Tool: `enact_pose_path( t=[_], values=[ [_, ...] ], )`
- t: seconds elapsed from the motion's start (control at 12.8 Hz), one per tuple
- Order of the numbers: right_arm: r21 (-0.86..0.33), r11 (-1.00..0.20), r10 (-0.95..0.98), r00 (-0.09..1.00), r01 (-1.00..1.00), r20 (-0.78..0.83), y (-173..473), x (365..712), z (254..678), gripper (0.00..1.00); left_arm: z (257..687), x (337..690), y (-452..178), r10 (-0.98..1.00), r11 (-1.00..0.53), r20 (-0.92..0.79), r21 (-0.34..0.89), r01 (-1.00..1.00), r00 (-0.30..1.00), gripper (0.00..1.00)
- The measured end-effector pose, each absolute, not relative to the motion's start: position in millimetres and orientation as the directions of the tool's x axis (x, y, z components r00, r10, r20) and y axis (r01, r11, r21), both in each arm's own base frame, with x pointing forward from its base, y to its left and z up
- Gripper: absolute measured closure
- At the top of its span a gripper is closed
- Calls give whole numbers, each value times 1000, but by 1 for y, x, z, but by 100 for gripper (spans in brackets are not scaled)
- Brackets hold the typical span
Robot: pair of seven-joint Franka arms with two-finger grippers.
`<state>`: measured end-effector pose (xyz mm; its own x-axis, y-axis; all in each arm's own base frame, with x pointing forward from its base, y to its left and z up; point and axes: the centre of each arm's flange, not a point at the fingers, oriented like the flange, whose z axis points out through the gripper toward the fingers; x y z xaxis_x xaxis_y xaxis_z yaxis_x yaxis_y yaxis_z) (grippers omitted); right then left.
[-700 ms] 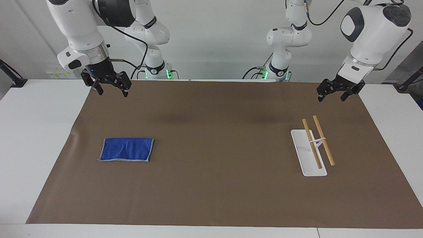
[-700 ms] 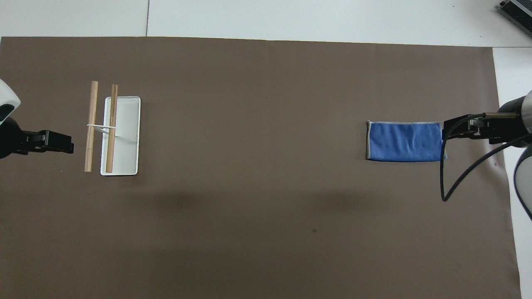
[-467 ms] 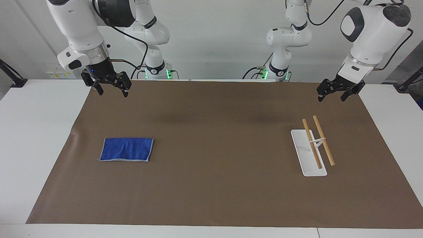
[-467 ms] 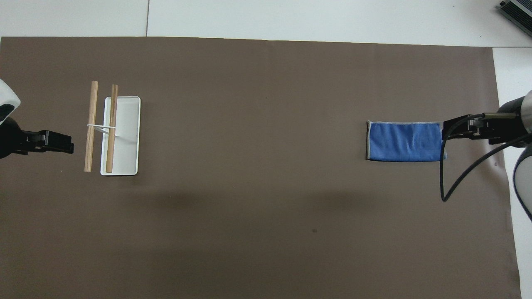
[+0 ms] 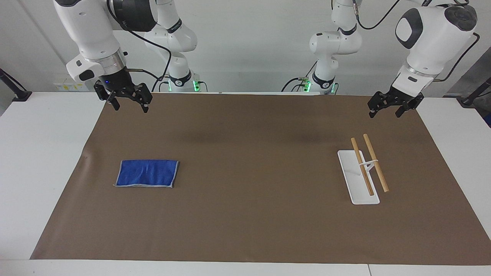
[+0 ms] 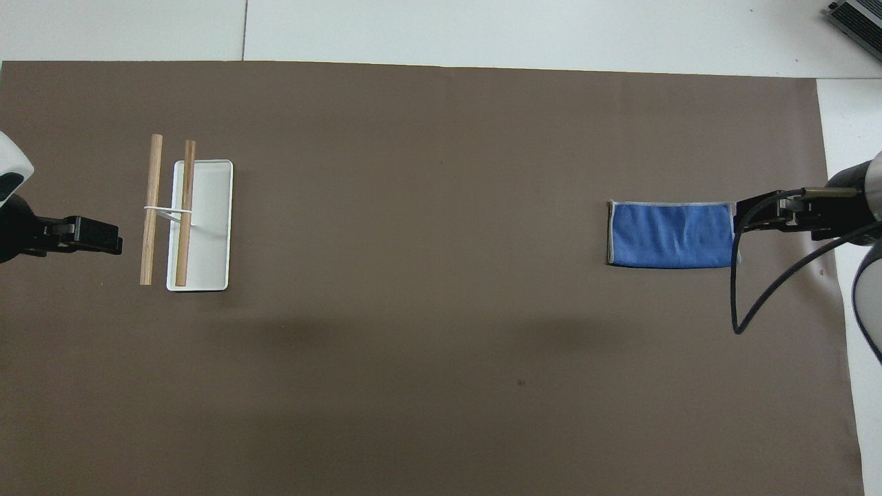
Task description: Right arm passes towel to left arm to hang
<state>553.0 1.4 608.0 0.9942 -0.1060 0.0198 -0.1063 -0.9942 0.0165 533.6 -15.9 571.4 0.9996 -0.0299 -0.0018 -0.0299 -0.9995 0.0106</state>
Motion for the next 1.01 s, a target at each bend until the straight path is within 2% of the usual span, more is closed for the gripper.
enact_pose_path(
  t=[0.54, 1.01],
  values=[
    [13, -994, -111, 992, -112, 52, -2, 558, 599, 0, 571, 534, -16, -30, -999, -2, 11, -30, 1000, 0],
    [12, -996, -86, 992, -87, 94, -22, 566, 523, 0, 571, 534, -16, -30, -999, -2, 11, -30, 1000, 0]
  ],
)
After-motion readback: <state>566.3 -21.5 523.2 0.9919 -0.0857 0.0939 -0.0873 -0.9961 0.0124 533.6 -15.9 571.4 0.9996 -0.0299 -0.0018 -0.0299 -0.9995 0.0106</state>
